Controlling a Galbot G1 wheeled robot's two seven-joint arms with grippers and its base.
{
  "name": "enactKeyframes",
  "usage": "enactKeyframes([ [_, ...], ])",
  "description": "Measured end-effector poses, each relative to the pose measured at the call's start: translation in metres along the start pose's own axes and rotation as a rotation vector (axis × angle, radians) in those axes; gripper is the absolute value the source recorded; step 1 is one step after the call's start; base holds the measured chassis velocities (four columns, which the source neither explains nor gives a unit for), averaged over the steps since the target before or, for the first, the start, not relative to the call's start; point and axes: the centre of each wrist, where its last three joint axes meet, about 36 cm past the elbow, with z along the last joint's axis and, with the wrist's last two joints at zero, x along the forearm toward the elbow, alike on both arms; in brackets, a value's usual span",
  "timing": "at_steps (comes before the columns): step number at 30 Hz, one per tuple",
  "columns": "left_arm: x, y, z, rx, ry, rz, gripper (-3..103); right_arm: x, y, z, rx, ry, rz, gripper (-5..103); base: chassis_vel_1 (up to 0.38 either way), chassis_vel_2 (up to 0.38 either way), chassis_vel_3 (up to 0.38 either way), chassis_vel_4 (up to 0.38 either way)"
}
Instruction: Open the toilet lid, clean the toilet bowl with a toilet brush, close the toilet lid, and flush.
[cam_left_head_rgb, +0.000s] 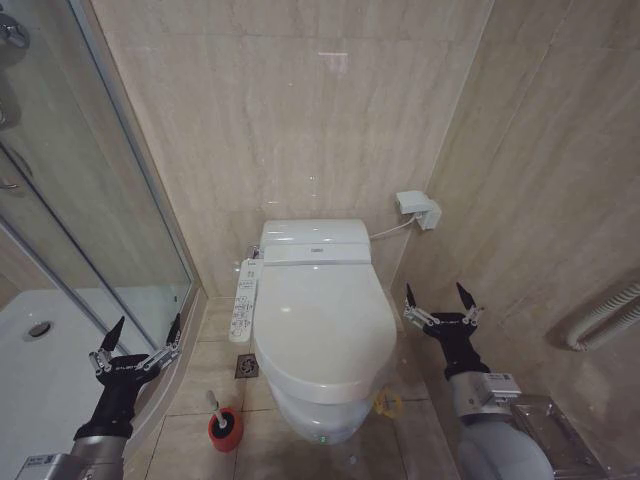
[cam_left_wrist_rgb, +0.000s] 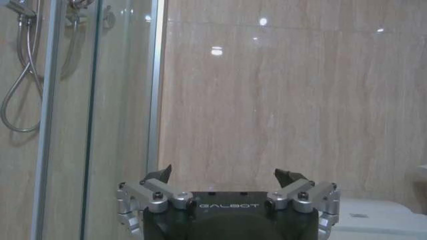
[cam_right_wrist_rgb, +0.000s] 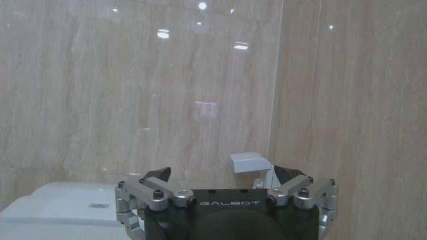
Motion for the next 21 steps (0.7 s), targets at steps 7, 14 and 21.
enactKeyframes([
  [7,0.0,0.0,0.0,0.0,0.0,0.0,100,0.0,0.0,0.0,0.0,0.0,0.0,100,0.0,0.0,0.0,0.0],
  [14,0.0,0.0,0.0,0.0,0.0,0.0,100,-0.0001,0.0,0.0001,0.0,0.0,0.001,100,0.0,0.0,0.0,0.0],
  [21,0.0,0.0,0.0,0.0,0.0,0.0,100,-0.0001,0.0,0.0002,0.0,0.0,0.001,100,0.0,0.0,0.0,0.0],
])
